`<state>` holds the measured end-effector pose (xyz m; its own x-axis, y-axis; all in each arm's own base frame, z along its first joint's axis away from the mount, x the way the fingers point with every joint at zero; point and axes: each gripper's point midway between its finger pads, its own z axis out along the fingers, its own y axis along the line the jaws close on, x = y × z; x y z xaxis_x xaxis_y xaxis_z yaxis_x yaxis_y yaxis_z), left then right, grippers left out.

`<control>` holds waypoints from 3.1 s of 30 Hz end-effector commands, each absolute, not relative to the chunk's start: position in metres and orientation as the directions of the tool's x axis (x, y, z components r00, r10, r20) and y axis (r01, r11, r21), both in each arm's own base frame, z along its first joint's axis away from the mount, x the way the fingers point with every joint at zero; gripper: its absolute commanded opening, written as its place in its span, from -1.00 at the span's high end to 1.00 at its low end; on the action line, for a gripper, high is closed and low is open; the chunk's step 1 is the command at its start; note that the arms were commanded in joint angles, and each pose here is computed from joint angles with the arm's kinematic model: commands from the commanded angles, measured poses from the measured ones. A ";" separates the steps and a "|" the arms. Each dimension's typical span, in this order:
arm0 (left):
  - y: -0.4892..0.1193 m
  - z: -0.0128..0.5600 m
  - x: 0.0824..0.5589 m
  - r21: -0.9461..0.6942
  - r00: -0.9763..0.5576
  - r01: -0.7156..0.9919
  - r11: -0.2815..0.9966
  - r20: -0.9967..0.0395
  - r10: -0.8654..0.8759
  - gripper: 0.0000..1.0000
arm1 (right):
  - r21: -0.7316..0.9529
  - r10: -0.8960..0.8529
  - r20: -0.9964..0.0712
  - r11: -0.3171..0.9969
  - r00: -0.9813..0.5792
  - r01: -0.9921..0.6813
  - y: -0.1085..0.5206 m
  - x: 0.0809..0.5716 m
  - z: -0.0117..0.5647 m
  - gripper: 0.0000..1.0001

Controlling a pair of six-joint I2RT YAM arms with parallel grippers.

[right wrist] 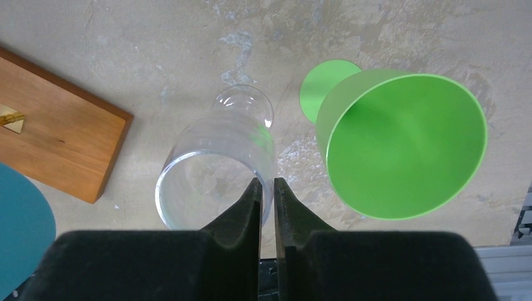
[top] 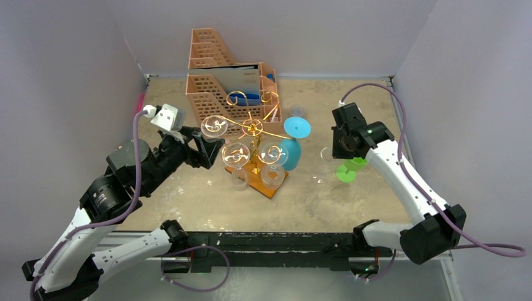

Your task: Place the wine glass upside down on the wine glass rack

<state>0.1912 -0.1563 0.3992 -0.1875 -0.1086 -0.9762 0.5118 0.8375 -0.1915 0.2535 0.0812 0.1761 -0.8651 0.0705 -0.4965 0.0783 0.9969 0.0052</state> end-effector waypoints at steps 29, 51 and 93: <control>-0.203 0.455 0.185 -0.439 -0.219 0.630 0.641 -0.892 -0.395 -0.36 | 0.092 0.128 -0.721 0.992 -0.681 0.090 0.070 0.248 0.237 1.00; -0.311 0.512 0.218 -0.719 -0.480 0.653 0.239 -0.637 -0.604 -0.46 | 0.469 0.469 -0.883 0.883 -0.024 0.014 0.040 0.222 0.370 1.00; -0.416 0.513 0.256 -0.951 -0.797 0.276 -0.143 -0.143 -0.586 0.21 | 0.439 0.605 -0.779 0.714 0.165 -0.545 0.102 0.185 0.499 1.00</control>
<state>0.2576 -0.4149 0.4924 -0.7903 -0.5873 -0.1748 0.2645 -0.0696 -0.9619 0.2044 0.1020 0.4646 0.1036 0.5607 -0.8215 -0.4666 0.7568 0.4577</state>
